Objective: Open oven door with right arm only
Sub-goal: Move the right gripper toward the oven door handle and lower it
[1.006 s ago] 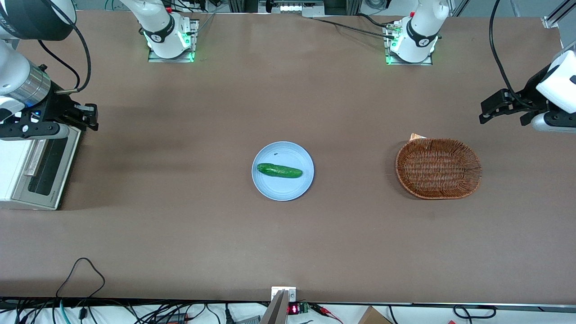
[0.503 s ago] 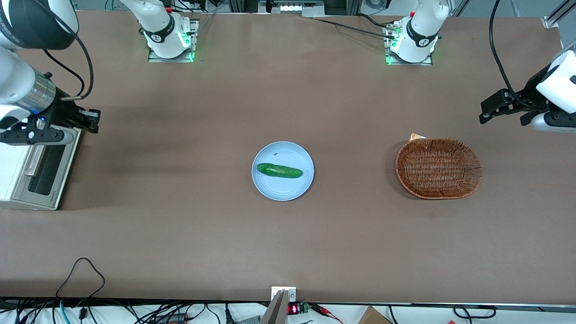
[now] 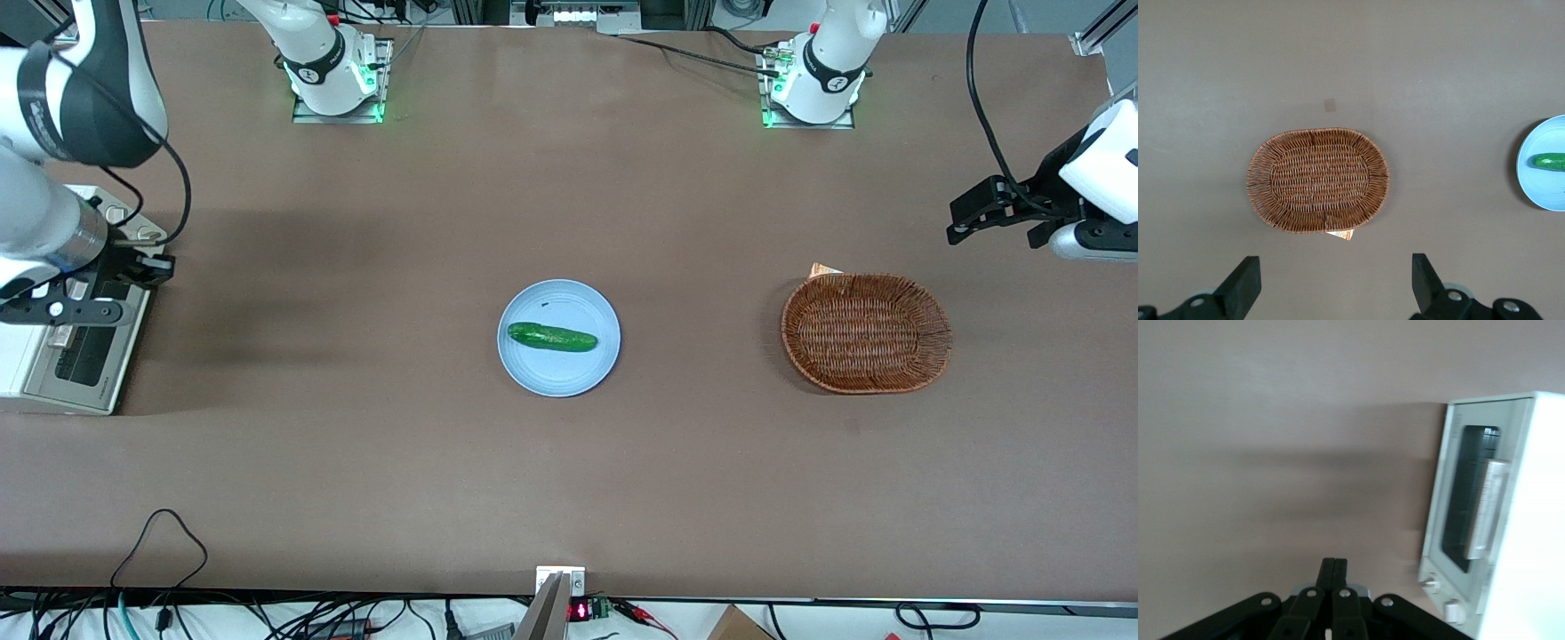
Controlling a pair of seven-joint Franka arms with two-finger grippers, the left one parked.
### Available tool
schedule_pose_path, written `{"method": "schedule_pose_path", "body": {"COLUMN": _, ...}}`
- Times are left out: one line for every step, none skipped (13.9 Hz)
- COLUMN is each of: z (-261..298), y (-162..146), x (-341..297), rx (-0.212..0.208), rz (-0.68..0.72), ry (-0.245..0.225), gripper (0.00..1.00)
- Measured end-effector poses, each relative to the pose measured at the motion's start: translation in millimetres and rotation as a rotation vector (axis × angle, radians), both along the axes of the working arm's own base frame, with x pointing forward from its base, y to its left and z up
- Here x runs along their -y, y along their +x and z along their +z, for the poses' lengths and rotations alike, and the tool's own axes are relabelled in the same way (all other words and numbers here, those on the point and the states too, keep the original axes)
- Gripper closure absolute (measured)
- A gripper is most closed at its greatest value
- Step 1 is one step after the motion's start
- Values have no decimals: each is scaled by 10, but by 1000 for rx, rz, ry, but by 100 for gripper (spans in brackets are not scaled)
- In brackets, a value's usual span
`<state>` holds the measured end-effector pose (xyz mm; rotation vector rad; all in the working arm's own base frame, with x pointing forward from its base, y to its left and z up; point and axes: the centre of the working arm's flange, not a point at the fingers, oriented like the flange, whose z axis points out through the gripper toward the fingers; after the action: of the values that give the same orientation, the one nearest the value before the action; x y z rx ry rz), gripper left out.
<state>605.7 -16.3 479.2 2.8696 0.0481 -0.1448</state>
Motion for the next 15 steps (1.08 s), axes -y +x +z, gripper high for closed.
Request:
{"method": "schedule_pose_path", "body": {"z": -65, "y": 23, "x": 95, "rx": -7, "rz": -2, "ry": -28, "gripper": 99}}
{"method": "schedule_pose_path", "body": {"z": -121, "y": 44, "x": 201, "rx": -11, "rz": -8, "ry": -52, "gripper": 99}}
{"method": "schedule_pose_path", "body": {"z": -167, "y": 64, "x": 314, "rx": -12, "rz": -12, "ry": -78, "gripper": 99}}
{"method": "schedule_pose_path", "body": {"z": -215, "y": 86, "x": 405, "rx": -13, "rz": -10, "ry": -108, "gripper": 99}}
{"method": "schedule_pose_path", "body": {"z": -269, "y": 108, "x": 465, "rx": -14, "rz": -10, "ry": -141, "gripper": 99}}
{"method": "schedule_pose_path", "body": {"z": -332, "y": 134, "x": 500, "rx": -9, "rz": -21, "ry": -175, "gripper": 99}}
{"method": "schedule_pose_path", "body": {"z": -417, "y": 164, "x": 523, "rx": 1, "rz": -44, "ry": -206, "gripper": 99}}
{"method": "schedule_pose_path", "body": {"z": -511, "y": 195, "x": 551, "rx": 8, "rz": -59, "ry": -236, "gripper": 99}}
{"method": "schedule_pose_path", "body": {"z": -604, "y": 222, "x": 594, "rx": 12, "rz": -63, "ry": -269, "gripper": 99}}
{"method": "schedule_pose_path", "body": {"z": -695, "y": 246, "x": 647, "rx": 13, "rz": -63, "ry": -294, "gripper": 99}}
{"method": "schedule_pose_path", "body": {"z": -775, "y": 270, "x": 703, "rx": 17, "rz": -65, "ry": -311, "gripper": 99}}
{"method": "schedule_pose_path", "body": {"z": -844, "y": 285, "x": 751, "rx": 20, "rz": -69, "ry": -318, "gripper": 99}}
{"method": "schedule_pose_path", "body": {"z": -905, "y": 293, "x": 805, "rx": 22, "rz": -84, "ry": -325, "gripper": 99}}
{"method": "schedule_pose_path", "body": {"z": -958, "y": 292, "x": 878, "rx": 23, "rz": -102, "ry": -336, "gripper": 99}}
{"method": "schedule_pose_path", "body": {"z": -997, "y": 287, "x": 963, "rx": 22, "rz": -110, "ry": -349, "gripper": 99}}
